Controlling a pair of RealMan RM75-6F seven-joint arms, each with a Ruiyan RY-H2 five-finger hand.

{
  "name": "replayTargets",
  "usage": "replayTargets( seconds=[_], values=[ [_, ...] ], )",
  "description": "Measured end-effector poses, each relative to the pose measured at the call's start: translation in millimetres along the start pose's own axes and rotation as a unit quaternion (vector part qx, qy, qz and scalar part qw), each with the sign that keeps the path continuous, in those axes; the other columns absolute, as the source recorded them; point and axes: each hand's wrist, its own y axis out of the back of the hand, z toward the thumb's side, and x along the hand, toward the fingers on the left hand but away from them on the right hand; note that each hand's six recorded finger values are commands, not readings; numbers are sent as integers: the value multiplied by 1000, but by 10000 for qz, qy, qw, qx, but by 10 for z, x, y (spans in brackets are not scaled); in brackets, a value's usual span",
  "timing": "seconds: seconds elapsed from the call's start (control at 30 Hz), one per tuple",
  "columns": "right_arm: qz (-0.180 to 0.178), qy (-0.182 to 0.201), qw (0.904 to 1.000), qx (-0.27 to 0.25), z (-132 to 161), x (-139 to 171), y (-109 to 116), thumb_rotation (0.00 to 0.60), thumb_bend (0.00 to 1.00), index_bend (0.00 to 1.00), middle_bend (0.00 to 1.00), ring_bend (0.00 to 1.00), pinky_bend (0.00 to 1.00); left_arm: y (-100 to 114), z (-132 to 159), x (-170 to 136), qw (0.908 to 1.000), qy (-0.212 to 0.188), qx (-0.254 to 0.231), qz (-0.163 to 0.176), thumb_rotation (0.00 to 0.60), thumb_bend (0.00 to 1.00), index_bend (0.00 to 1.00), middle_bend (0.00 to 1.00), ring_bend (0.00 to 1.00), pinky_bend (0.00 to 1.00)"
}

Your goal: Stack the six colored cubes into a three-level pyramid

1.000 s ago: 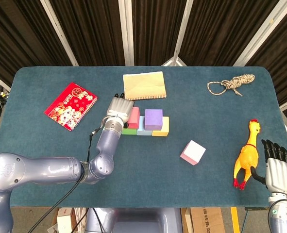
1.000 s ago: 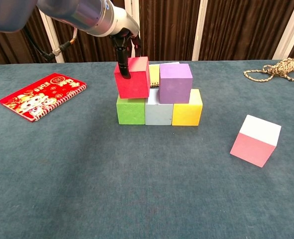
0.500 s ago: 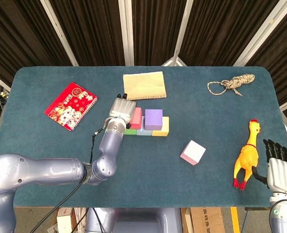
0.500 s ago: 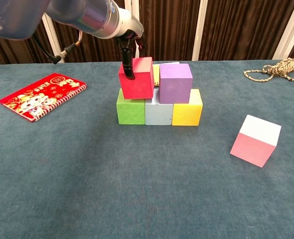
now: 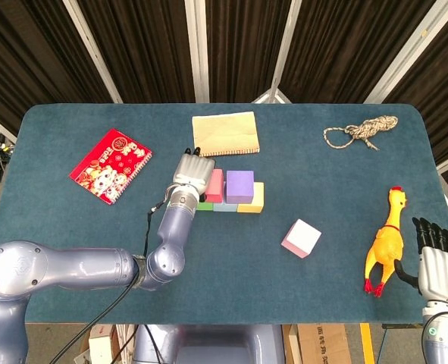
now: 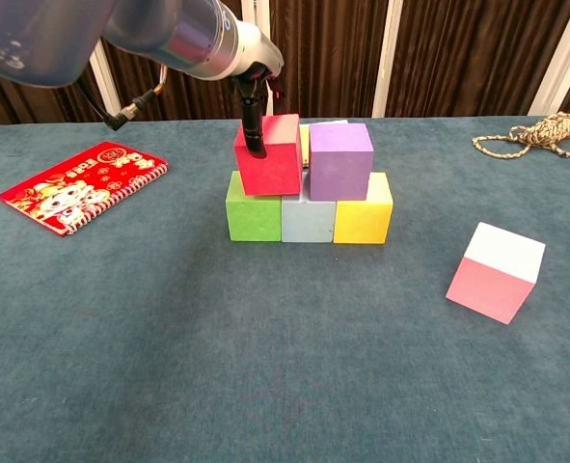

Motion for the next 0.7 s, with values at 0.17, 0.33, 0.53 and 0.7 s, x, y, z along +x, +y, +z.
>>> replayTargets(
  seconds=[0.17, 0.33, 0.53, 0.7],
  values=[
    [-16, -16, 10000, -10, -8, -4, 8, 600, 340, 81, 89, 0, 0, -5, 8, 9, 10000, 5, -9, 3, 600, 312, 296, 292, 51, 88],
    [-26, -27, 10000, -10, -12, -4, 11, 600, 340, 81, 89, 0, 0, -3, 13, 13, 10000, 8, -24, 8, 600, 312, 295, 293, 51, 88],
    [-28, -29, 10000, -13, -10, -4, 10, 600, 341, 81, 89, 0, 0, 0, 12, 13, 10000, 14, -14, 10, 600, 312, 295, 292, 50, 88],
    [-27, -30, 10000, -11, -11, -7, 8, 600, 341, 81, 88, 0, 0, -4, 6, 17, 10000, 24, -22, 14, 600, 312, 295, 293, 50, 88]
  ],
)
